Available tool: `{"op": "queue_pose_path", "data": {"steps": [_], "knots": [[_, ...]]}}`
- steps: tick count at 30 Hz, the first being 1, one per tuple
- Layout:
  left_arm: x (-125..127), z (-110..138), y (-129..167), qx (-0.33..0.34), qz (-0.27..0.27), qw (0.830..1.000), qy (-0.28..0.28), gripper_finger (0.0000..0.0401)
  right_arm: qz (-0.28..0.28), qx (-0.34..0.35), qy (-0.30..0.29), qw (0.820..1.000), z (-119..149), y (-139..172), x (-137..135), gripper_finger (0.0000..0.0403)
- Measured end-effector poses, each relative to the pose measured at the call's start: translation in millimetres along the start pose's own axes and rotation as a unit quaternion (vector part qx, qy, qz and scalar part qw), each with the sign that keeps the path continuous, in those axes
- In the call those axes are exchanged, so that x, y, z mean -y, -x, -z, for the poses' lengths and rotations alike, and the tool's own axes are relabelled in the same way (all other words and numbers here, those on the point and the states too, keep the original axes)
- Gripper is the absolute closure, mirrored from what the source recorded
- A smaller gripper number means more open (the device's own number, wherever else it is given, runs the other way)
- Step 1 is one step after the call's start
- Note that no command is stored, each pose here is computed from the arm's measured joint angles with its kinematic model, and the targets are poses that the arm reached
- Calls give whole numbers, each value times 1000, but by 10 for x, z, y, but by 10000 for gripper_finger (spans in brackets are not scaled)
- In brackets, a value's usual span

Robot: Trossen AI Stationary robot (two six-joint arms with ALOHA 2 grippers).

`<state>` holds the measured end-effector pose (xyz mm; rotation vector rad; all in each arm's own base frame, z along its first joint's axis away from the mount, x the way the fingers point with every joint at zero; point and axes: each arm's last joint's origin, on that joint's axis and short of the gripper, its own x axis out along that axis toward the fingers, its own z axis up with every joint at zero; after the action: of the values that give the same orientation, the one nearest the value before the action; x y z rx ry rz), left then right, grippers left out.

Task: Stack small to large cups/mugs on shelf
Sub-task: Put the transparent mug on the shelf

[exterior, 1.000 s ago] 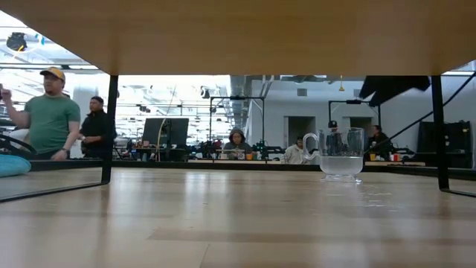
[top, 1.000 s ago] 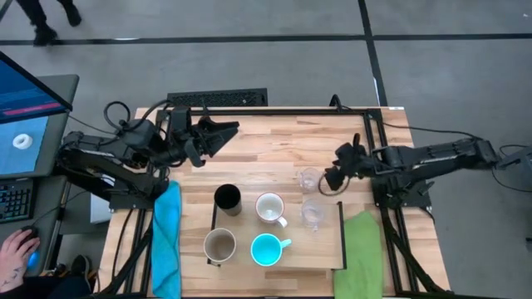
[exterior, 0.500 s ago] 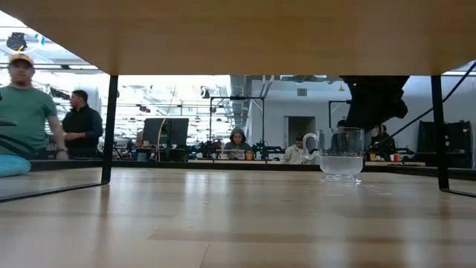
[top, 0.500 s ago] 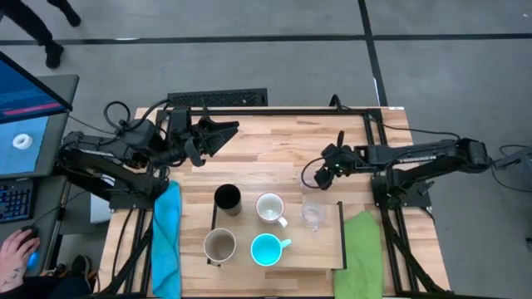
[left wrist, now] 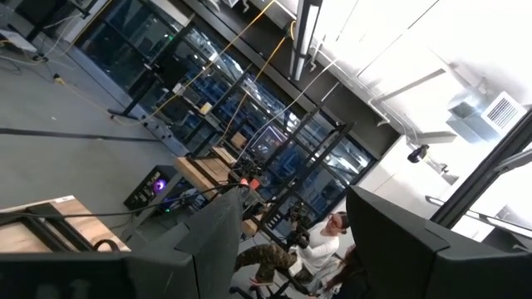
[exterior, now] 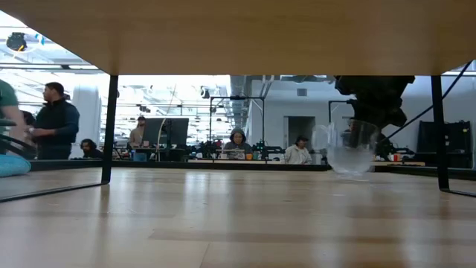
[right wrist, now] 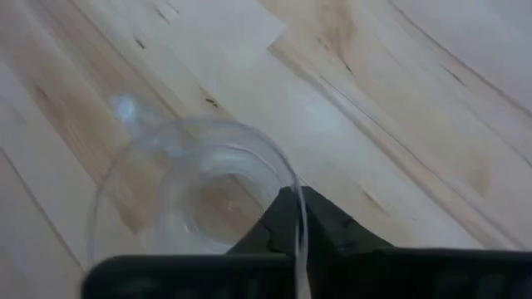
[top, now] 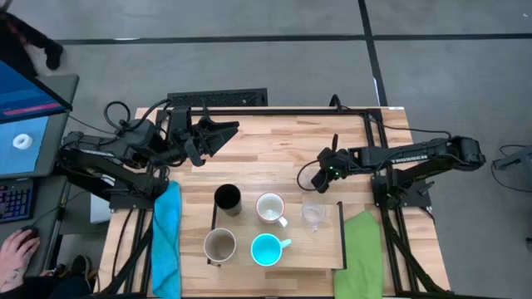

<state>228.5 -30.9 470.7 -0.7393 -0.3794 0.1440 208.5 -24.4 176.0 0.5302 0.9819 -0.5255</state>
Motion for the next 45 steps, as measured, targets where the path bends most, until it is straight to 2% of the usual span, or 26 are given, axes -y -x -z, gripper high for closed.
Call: {"op": "queue_pose_path", "data": {"steps": [2, 9, 15, 19, 22, 25, 29, 33, 35, 45], "knots": [[1, 0, 0, 0, 0, 1000, 0, 193, -2, 5, -2, 1000, -11, 1, -4, 390], [-17, 24, 1, -11, -8, 1000, -7, 193, -13, 51, -27, 998, -141, 221, 38, 395], [-60, 77, 5, -38, -27, 998, -46, 193, -22, 132, -30, 991, -378, 733, 56, 398], [-110, 134, 14, -68, -48, 992, -94, 193, -16, 176, -17, 984, -519, 1106, 31, 396], [-144, 193, -6, -85, -59, 987, -125, 193, -16, 201, -2, 979, -639, 1366, -42, 399], [-142, 278, -46, -109, -41, 981, -155, 193, -37, 221, 15, 974, -772, 1557, -182, 396], [-130, 408, -109, -148, -30, 963, -224, 193, -63, 227, 42, 971, -915, 1678, -436, 393], [-78, 478, -175, -186, -34, 935, -299, 193, -83, 226, 80, 967, -1014, 1720, -725, 393], [-74, 522, -219, -206, -52, 919, -331, 193, -89, 226, 98, 965, -1059, 1735, -845, 392], [-51, 650, -422, -262, -83, 883, -380, 193, -94, 239, 136, 957, -1267, 1748, -1212, 391]]}}
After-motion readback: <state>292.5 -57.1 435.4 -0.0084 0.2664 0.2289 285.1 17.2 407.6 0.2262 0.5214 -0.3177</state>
